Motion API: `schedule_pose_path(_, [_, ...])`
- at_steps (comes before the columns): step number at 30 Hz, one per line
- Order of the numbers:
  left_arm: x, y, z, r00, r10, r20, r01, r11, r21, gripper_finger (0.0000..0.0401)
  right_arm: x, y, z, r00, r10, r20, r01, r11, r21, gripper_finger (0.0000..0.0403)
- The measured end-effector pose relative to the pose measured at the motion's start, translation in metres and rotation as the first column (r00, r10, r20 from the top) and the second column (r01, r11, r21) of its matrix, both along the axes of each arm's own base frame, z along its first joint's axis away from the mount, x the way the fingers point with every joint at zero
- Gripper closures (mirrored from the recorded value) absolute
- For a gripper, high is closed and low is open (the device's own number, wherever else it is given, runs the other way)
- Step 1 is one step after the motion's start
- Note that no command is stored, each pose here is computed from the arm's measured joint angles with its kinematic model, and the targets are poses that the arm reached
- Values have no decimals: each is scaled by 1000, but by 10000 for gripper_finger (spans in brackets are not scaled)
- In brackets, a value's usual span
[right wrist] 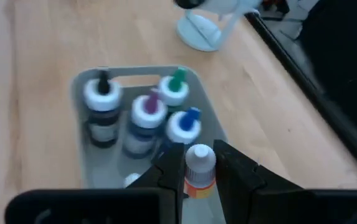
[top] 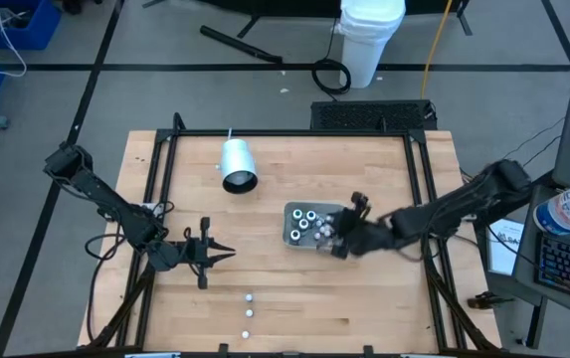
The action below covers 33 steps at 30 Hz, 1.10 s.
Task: Pick & Place food coloring
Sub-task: Put the right small orange food coloring bottle into the white bin
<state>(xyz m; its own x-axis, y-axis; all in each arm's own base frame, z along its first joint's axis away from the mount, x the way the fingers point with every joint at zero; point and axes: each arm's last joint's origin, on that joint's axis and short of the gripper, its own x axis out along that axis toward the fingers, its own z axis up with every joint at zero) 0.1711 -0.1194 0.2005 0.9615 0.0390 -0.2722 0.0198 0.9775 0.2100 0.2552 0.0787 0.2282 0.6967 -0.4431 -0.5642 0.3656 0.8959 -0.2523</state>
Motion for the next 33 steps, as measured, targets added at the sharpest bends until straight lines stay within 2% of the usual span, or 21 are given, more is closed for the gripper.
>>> schedule_pose_path(4, [0,0,0,1000,-5,-2,5,1000,24,359,-12,-29,-15,996,26,83,-34,995,99,346])
schedule_pose_path(8, [0,0,0,1000,-17,-6,17,998,68,359,-16,-43,-25,991,70,116,-84,989,118,346])
schedule_pose_path(18, [1,0,2,998,-62,2,60,975,216,359,-12,-39,-35,989,126,75,-134,985,110,346])
schedule_pose_path(22, [1,0,2,998,-65,2,63,972,224,359,-8,-34,-50,992,102,78,-111,986,126,346])
schedule_pose_path(27, [1,0,2,998,-59,5,57,978,203,359,-2,-33,-61,996,21,84,-27,997,75,346])
schedule_pose_path(33, [1,0,2,999,-53,7,51,983,178,359,2,-36,-71,999,1,55,-4,999,52,346])
